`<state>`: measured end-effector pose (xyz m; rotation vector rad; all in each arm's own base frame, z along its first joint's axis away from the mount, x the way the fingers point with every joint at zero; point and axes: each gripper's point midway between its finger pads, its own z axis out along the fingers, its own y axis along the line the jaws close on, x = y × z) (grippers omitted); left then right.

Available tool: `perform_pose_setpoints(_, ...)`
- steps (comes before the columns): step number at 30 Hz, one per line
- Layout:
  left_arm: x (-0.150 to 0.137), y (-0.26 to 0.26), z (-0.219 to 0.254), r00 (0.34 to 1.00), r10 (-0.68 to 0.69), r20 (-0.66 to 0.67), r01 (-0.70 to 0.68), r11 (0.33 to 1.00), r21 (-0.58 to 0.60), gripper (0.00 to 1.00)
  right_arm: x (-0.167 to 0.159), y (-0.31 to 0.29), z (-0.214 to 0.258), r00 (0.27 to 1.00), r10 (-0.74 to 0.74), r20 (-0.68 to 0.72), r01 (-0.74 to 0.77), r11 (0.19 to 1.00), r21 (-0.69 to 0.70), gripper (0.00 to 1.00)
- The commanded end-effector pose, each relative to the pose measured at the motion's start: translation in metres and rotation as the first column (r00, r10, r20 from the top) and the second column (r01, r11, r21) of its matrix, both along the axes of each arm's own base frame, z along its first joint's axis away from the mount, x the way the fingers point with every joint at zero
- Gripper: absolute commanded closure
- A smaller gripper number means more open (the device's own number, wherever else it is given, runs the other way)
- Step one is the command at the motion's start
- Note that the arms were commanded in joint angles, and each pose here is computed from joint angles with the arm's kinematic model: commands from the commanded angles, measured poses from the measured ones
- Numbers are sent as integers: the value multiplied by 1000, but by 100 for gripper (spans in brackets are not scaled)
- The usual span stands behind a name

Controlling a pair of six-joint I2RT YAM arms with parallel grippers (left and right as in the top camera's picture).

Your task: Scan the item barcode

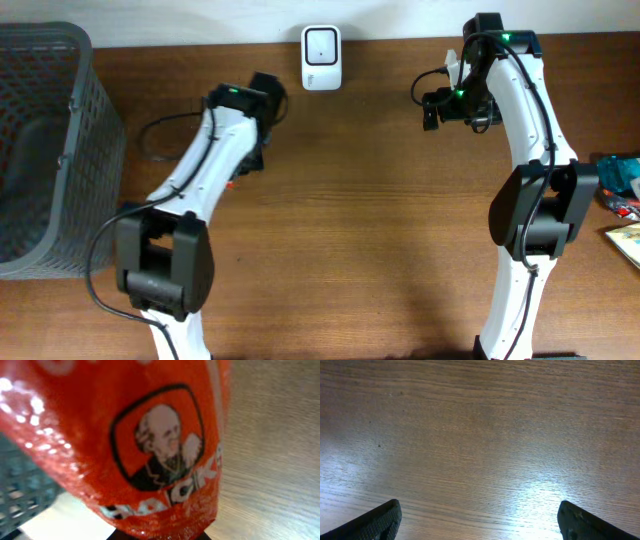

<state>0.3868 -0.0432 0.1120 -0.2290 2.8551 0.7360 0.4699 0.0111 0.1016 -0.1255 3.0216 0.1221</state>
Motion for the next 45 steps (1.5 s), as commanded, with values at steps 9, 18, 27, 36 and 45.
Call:
perform_pose_setpoints(9,-44,-103,-68,966,-222,-129,241,958,156,86,-1,-2,14,1000,3,31,-3,1000,-13,1)
perform_pose_setpoints(18,-90,-169,-81,900,-382,-208,394,919,20,36,-1,-2,14,1000,3,31,-3,1000,-13,1)
perform_pose_setpoints(27,-11,-158,10,959,-271,-77,232,916,-327,80,-1,-2,14,1000,3,31,-2,1000,-13,1)
perform_pose_setpoints(36,-34,-138,-57,937,-232,-263,69,857,-511,100,-1,-2,14,1000,3,31,-2,1000,-13,1)
perform_pose_setpoints(45,-48,-154,-62,918,-269,-292,57,817,-574,100,-1,-2,14,1000,3,31,-2,1000,-13,1)
